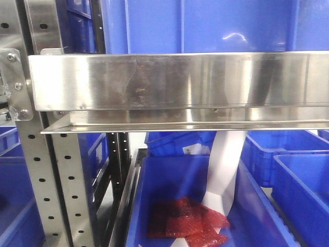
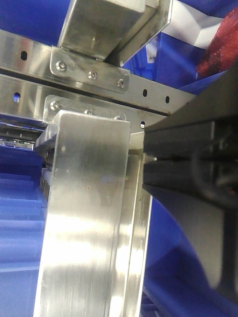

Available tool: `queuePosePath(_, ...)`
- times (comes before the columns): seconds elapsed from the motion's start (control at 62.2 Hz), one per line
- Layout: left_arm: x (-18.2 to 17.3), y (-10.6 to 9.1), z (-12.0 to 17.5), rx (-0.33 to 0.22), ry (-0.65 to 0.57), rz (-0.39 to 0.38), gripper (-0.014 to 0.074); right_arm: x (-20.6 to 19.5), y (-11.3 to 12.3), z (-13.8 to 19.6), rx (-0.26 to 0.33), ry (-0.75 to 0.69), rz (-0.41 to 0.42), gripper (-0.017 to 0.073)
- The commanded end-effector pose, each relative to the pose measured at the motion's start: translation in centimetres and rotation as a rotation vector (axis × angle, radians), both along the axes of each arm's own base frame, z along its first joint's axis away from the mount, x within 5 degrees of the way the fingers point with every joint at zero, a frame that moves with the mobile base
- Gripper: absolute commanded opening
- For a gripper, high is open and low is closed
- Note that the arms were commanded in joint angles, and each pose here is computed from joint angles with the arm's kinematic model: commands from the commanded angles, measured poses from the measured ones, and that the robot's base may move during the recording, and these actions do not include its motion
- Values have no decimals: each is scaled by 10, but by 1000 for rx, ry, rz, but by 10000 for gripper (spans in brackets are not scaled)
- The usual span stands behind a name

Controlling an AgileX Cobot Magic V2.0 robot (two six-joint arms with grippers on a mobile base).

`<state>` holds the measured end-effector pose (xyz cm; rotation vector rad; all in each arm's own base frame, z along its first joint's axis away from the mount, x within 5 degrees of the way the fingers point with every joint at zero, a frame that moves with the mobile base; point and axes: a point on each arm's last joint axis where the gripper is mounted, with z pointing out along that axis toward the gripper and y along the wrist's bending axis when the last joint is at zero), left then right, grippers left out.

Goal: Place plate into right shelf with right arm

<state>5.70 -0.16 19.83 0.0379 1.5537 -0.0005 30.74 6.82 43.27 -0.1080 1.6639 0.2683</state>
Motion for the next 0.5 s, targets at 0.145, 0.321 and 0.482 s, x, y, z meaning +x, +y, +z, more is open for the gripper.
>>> queuePosePath(0.145,-1,1,5,-18,-89,9,-128,-26,-15,54,58,-283,-58,318)
queuePosePath(0.321,-1,1,5,-18,-89,9,-128,-34,-26,57,51,-271,-85,54)
queuePosePath(0.482,-1,1,5,-18,-89,9,-128,-48,-32,61,44,-262,-93,55)
